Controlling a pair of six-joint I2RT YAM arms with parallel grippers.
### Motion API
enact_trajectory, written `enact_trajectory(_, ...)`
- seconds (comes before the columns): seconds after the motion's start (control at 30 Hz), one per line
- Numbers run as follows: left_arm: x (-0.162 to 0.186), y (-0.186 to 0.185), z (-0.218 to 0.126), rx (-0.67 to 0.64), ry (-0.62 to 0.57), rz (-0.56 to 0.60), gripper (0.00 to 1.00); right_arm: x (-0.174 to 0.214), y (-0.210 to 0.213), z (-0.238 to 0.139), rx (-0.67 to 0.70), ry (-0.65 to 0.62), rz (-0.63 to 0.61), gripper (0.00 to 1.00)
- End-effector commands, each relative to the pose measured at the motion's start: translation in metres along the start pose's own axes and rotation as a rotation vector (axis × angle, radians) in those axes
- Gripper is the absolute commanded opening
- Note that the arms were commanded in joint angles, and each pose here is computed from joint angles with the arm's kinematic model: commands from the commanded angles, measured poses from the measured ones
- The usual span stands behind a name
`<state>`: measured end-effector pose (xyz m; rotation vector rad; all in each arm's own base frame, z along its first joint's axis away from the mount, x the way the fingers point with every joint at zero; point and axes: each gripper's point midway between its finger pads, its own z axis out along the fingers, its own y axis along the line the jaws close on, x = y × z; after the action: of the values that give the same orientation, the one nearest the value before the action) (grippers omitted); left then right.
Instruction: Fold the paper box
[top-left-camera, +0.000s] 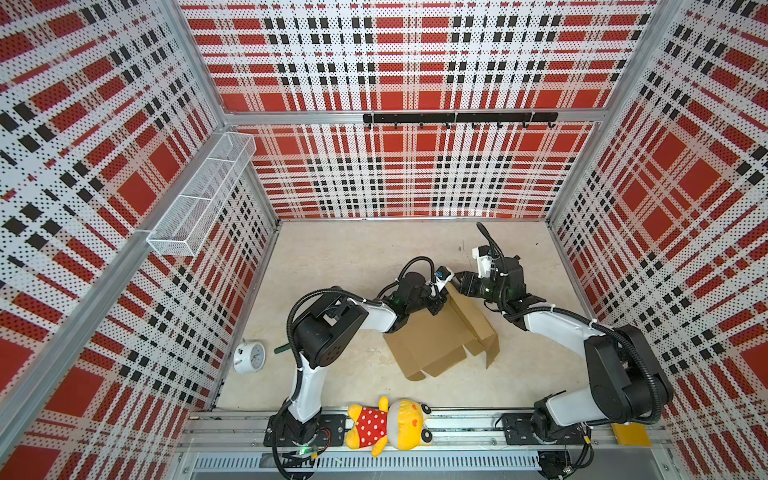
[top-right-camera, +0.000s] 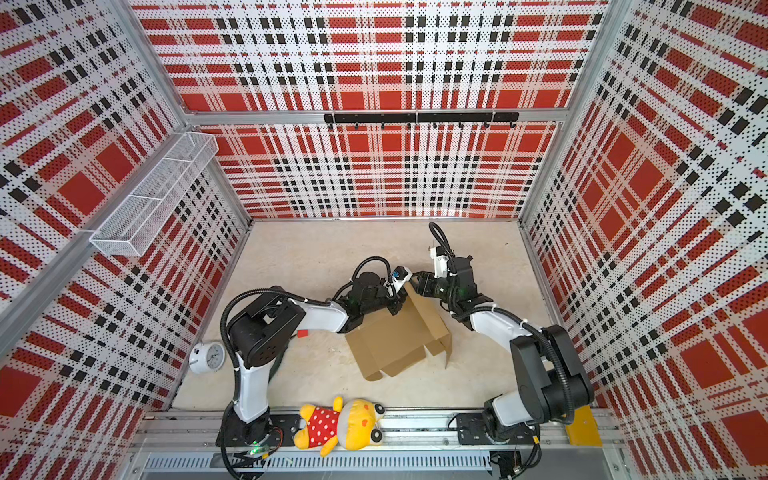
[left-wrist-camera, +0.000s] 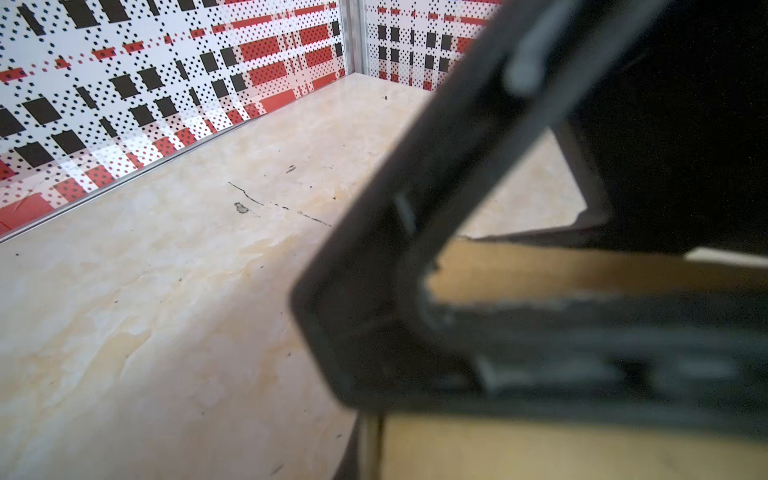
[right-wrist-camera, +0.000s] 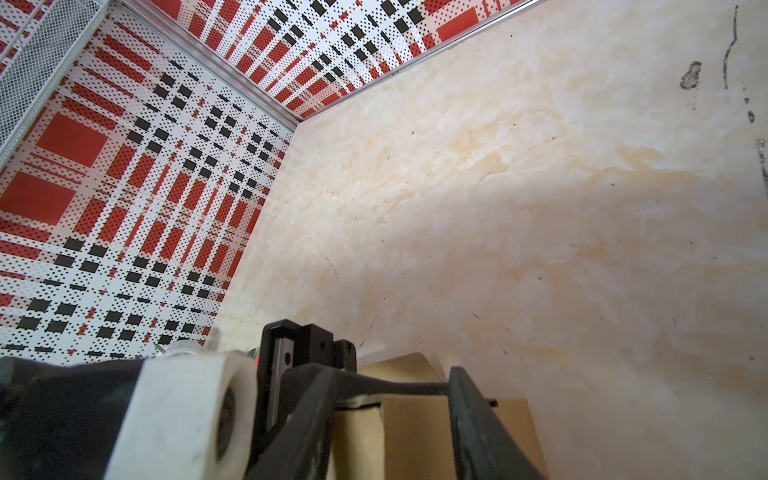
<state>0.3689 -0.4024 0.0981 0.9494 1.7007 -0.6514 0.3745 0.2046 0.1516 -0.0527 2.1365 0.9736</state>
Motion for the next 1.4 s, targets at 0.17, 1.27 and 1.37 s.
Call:
enact_trajectory(0.17, 0.024, -0.011, -0.001, -0.011, 0.045, -0.028, 0.12, 0.032, -0.019, 0.001, 0.074, 0.088, 0.023, 0.45)
enact_trajectory(1.27, 0.024, -0.005, 0.014, -0.026, 0.049, -0.121, 0.18, 0.032, -0.018, -0.002, 0.074, 0.090, 0.015, 0.45)
enact_trajectory(1.37, 0.024, -0.005, 0.017, -0.021, 0.048, -0.132, 0.17, 0.033, -0.019, -0.002, 0.080, 0.102, 0.003, 0.45)
